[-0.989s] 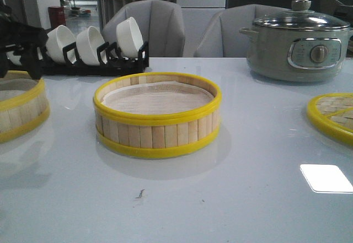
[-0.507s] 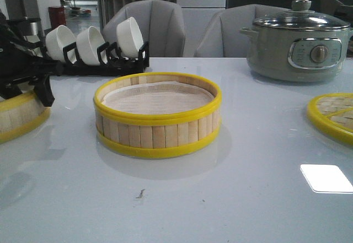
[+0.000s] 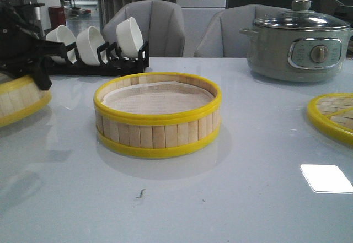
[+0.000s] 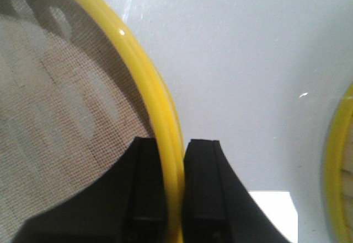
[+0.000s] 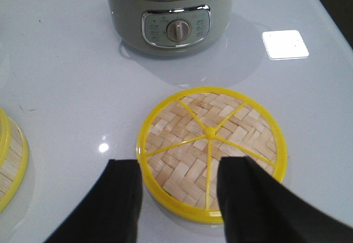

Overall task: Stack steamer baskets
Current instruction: 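Lift the basket with the left gripper and carry it over the middle basket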

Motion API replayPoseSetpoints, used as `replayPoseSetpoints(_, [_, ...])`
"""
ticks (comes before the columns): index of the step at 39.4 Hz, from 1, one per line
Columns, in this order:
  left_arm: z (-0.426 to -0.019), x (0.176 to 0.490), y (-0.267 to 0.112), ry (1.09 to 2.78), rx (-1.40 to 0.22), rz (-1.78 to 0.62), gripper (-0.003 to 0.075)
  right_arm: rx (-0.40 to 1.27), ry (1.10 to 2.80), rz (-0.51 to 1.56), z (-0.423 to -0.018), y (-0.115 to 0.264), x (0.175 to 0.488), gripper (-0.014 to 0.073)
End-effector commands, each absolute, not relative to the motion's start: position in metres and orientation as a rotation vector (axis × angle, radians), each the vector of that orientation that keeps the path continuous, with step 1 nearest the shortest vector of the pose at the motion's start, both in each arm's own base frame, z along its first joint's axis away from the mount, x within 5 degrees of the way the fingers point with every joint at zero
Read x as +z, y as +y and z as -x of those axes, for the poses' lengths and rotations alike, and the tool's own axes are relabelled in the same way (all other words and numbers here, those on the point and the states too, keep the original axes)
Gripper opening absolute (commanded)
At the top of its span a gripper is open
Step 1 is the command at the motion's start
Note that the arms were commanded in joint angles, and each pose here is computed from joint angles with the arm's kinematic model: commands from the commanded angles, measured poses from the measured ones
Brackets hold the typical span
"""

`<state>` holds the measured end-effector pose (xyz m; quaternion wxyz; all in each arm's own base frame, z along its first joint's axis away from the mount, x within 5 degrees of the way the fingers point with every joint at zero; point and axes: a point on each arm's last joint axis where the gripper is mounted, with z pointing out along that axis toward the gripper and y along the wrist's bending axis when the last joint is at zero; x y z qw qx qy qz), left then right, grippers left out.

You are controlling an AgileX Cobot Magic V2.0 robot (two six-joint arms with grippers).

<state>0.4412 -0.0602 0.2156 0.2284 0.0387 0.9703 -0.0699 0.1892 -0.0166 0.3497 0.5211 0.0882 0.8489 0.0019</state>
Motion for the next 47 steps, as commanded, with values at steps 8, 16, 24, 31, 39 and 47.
replayPoseSetpoints(8, [-0.438, 0.319, -0.125, 2.418, -0.287, -0.289, 0.0085, -0.01, 1.938, -0.186, -0.198, -0.018, 0.365, 0.0423])
replayPoseSetpoints(16, [-0.414, 0.337, -0.192, 2.358, -0.365, -0.478, 0.0085, -0.01, 1.929, -0.184, -0.2, -0.018, 0.365, 0.0423])
replayPoseSetpoints(24, [-0.387, 0.33, -0.25, 2.332, -0.418, -0.665, 0.0085, -0.01, 1.927, -0.184, -0.2, -0.018, 0.365, 0.0423])
replayPoseSetpoints(31, [-0.366, 0.321, -0.29, 2.308, -0.458, -0.779, 0.0085, -0.009, 1.921, -0.183, -0.2, -0.018, 0.366, 0.0423])
replayPoseSetpoints(39, [-0.348, 0.305, -0.321, 2.314, -0.481, -0.874, 0.0085, -0.009, 1.921, -0.183, -0.2, -0.018, 0.366, 0.0423])
replayPoseSetpoints(47, [-0.339, 0.289, -0.338, 2.339, -0.486, -0.932, 0.0085, -0.009, 1.923, -0.183, -0.2, -0.018, 0.365, 0.0423])
